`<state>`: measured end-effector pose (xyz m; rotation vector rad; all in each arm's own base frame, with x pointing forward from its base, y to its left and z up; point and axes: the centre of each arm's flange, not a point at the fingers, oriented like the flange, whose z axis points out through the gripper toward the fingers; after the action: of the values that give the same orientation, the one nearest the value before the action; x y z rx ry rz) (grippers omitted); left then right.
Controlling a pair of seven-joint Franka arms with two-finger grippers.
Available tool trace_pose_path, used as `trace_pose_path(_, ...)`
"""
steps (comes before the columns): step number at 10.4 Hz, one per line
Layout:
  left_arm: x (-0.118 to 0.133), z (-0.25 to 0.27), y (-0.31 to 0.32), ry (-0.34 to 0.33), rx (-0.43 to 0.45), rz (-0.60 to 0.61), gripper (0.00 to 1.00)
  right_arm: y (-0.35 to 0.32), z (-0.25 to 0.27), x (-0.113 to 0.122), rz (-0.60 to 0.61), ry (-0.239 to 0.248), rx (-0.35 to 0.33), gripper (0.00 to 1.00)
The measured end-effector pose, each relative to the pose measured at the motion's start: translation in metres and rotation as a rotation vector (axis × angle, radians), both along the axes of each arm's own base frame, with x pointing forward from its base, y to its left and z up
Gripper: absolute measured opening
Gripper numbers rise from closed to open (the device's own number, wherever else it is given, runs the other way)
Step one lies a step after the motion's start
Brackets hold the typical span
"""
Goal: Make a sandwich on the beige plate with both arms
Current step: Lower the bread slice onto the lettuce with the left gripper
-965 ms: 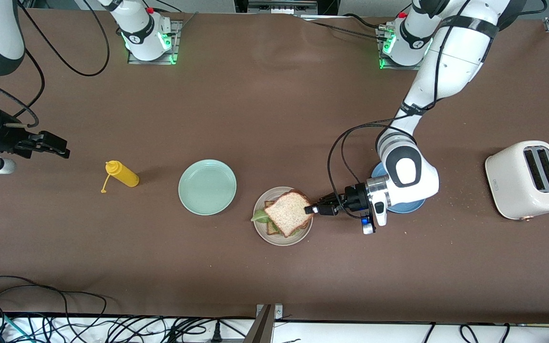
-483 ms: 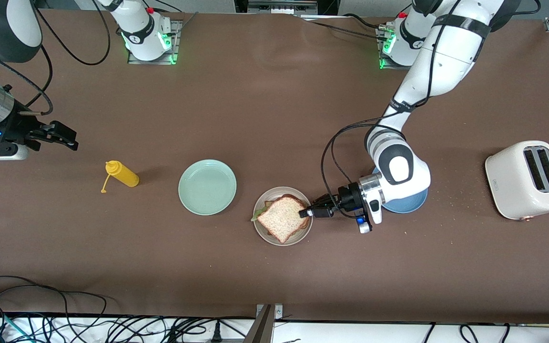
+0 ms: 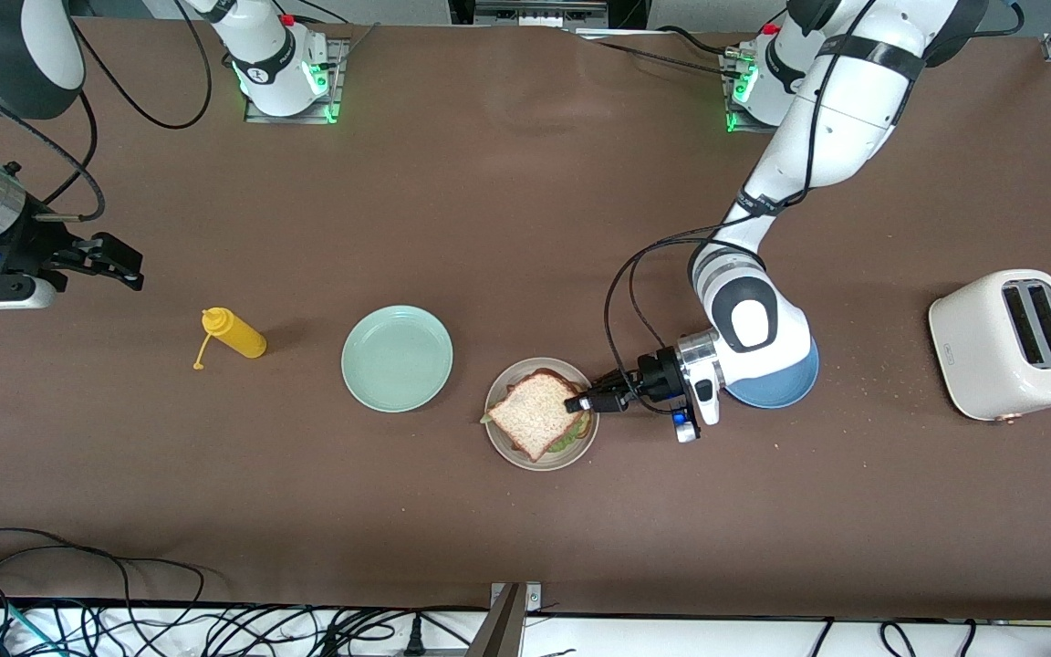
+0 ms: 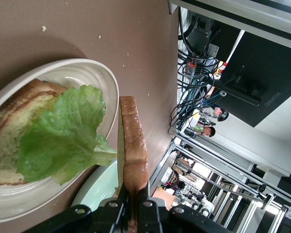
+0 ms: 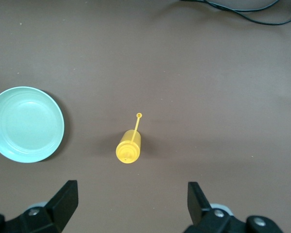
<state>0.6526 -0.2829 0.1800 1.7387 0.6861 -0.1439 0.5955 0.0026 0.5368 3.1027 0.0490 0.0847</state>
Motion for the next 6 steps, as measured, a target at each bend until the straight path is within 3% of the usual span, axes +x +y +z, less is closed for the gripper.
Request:
trace_pose_path(3,0.0,0.0,0.001,-0.078,0.022,-0.018,0.16,-0.012,0.005,0.008,-0.02,-0.015,-0.002,1.0)
trace_pose_path(6,0.0,-0.001,0.002,-0.094,0.022,-0.012,0.58,0.002,0.006,0.013,0.002,-0.021,-0.002,1.0)
